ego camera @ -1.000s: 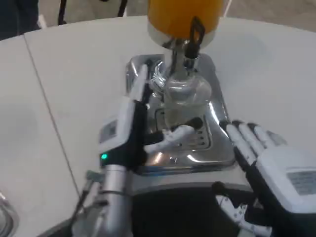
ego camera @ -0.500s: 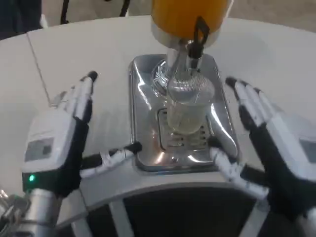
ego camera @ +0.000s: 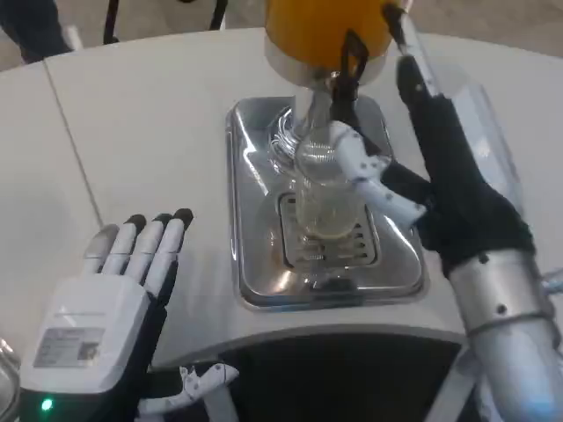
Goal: Grasp the cup under the faucet to collect the drink, then remove the cup.
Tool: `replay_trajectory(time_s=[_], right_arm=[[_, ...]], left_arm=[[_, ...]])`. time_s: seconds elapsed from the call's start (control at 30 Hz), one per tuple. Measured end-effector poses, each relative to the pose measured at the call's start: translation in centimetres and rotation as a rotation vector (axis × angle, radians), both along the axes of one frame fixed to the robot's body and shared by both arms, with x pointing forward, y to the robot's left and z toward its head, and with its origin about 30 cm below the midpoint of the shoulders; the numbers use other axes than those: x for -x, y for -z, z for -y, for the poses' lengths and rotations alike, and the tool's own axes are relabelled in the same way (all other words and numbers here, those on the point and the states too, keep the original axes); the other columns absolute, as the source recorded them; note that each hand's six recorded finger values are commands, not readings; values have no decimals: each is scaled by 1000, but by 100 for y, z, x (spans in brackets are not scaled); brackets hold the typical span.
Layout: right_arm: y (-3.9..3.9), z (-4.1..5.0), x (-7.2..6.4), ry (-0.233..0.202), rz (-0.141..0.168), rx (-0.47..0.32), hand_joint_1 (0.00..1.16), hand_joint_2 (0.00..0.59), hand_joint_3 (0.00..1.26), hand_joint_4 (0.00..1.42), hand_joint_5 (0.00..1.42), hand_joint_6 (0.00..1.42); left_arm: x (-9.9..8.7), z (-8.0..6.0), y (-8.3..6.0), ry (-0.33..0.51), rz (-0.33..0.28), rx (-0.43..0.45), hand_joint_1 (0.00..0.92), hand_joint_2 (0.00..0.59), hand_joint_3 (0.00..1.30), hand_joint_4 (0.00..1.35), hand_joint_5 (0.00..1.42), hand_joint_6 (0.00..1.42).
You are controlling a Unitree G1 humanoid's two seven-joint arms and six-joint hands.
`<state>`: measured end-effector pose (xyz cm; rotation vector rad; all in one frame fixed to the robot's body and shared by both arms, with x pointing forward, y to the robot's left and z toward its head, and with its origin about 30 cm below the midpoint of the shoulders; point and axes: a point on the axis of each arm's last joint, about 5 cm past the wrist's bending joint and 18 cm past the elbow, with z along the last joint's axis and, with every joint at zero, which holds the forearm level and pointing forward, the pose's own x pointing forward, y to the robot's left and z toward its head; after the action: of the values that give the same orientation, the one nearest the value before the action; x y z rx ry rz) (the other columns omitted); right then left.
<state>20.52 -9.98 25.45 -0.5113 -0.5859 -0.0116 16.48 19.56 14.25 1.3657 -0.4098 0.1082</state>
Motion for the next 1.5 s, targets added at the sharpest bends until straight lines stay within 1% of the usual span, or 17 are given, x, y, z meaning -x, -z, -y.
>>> replay_trajectory(time_s=[0.1, 0.2, 0.27, 0.33, 0.37, 0.47, 0.5, 0.6, 0.7, 0.83, 1.03, 1.17, 1.2, 1.27, 1.33, 1.43, 1.5], right_arm=[[-20, -42, -42, -34, -6, -43, 602, 547, 0, 0, 0, 31], [-24, -53, -46, -53, -3, -74, 604, 546, 0, 0, 0, 25], [-16, -53, -56, -75, -12, -96, 604, 544, 0, 0, 0, 22], [13, -52, -86, -110, -40, -135, 605, 543, 0, 0, 0, 22], [17, -52, -89, -113, -43, -137, 605, 542, 0, 0, 0, 24], [24, -42, -99, -162, -53, -179, 605, 541, 0, 0, 0, 27], [26, -35, -102, -194, -60, -189, 605, 541, 0, 0, 0, 28], [30, -15, -109, -235, -73, -186, 605, 539, 0, 0, 0, 30], [28, 17, -113, -240, -72, -171, 603, 536, 0, 0, 0, 31], [22, 79, -113, -277, -90, -180, 600, 531, 0, 0, 0, 32], [-28, 159, -63, -300, -98, -141, 587, 520, 0, 0, 0, 46], [-45, 167, -60, -306, -117, -131, 581, 516, 0, 0, 0, 47], [-57, 161, -65, -307, -123, -124, 563, 524, 0, 0, 0, 48], [-67, 156, -72, -307, -130, -117, 526, 501, 0, 0, 0, 34], [-82, 156, -85, -304, -140, -108, 489, 497, 0, 0, 0, 30], [-141, 155, -128, -315, -168, -63, 462, 488, 5, 0, 0, 16], [-192, 155, -160, -324, -183, -28, 437, 500, 6, 0, 0, 16]], left_arm=[[52, 4, 6, -4, -12, -6, 301, 112, 0, 0, 0, 3], [72, -17, 17, -18, -30, -6, 301, 112, 0, 0, 0, 0], [88, -33, 10, -27, -28, -5, 301, 112, 0, 0, 0, 0], [109, -41, 11, -33, -30, -2, 301, 112, 0, 0, 0, 0], [110, -42, 11, -34, -30, -2, 299, 112, 0, 0, 0, 0], [116, -55, 5, -40, -28, 0, 287, 107, 0, 0, 0, 0], [115, -61, 0, -40, -37, -2, 285, 108, 0, 0, 0, 0], [113, -65, -3, -34, -73, -12, 278, 108, 0, 0, 0, 0], [108, -63, -7, -31, -81, -15, 273, 107, 0, 0, 0, 0], [101, -66, -15, -34, -76, -14, 268, 107, 0, 0, 0, 0], [95, -67, -18, -40, -72, -2, 265, 108, 0, 0, 0, 0], [93, -55, -14, -41, -72, 18, 264, 108, 0, 0, 0, 0], [92, -53, -14, -41, -71, 21, 262, 108, 0, 0, 0, 0], [87, -47, -16, -40, -69, 27, 259, 109, 0, 0, 0, 0], [79, -40, -17, -40, -65, 33, 256, 110, 0, 0, 0, 0], [62, -35, -12, -43, -64, 41, 254, 111, 0, 0, 0, 0], [57, -32, -11, -44, -64, 44, 252, 111, 0, 0, 0, 0]])
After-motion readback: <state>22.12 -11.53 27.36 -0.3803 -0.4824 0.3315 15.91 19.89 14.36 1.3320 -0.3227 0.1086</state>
